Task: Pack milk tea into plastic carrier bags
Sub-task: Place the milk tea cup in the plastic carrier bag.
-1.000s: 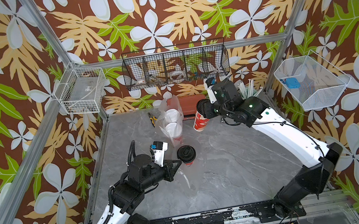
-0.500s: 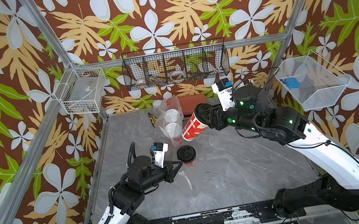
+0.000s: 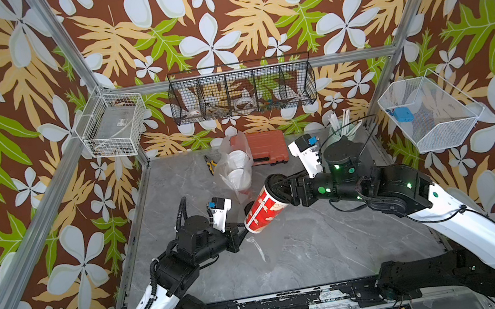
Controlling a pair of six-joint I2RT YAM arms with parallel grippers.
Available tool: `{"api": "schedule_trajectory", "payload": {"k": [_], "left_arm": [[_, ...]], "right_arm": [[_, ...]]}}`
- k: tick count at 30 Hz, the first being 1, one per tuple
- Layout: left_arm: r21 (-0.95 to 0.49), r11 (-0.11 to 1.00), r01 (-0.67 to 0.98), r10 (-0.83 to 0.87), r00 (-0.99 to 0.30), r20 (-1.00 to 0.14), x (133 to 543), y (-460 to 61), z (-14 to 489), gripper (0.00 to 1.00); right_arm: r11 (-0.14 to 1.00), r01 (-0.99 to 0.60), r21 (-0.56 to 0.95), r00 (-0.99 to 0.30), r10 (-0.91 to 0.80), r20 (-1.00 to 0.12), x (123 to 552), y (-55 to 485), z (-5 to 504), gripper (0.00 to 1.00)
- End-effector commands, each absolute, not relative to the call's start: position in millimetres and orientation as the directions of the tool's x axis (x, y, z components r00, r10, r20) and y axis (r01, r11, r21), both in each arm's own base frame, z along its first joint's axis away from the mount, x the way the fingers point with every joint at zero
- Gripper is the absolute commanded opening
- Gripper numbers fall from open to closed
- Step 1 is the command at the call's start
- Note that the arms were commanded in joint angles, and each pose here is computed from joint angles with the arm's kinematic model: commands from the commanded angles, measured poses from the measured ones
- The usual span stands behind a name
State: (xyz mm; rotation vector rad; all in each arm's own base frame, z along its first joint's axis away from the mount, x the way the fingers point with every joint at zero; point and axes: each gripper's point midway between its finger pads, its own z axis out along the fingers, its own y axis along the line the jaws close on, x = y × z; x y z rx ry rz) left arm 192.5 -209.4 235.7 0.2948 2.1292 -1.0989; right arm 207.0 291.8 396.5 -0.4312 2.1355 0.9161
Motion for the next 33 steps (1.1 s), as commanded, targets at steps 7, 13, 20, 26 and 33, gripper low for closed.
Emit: {"api": "schedule_trajectory", "payload": {"k": [7, 13, 20, 26, 33], "left_arm": [[-0.62, 0.588, 0.52, -0.137, -0.691, -0.709, 194, -212, 251, 0.0], [-0.621, 0.59, 0.516, -0.148, -0.687, -0.712, 194, -210, 255, 0.0], [-0.625, 0.584, 0.518, -0.156, -0.684, -0.713, 194, -210, 259, 0.0], [-0.629, 0.577, 0.52, -0.152, -0.689, -0.709, 193, -212, 259, 0.0], [-0.634, 0.57, 0.523, -0.155, -0.689, -0.708, 193, -212, 261, 0.0]], "right_arm": [[0.735, -0.517, 0.44, -0.718, -0.092, -0.69, 197, 286, 363, 0.53], [0.746, -0.511, 0.426, -0.709, -0.085, -0.701, 193, 273, 370, 0.53], [0.747, -0.52, 0.414, -0.724, -0.128, -0.678, 189, 276, 357, 0.52], [0.775, -0.55, 0.311, -0.703, -0.229, -0.673, 185, 291, 341, 0.52], [0.787, -0.589, 0.185, -0.668, -0.345, -0.659, 179, 317, 321, 0.51]]}}
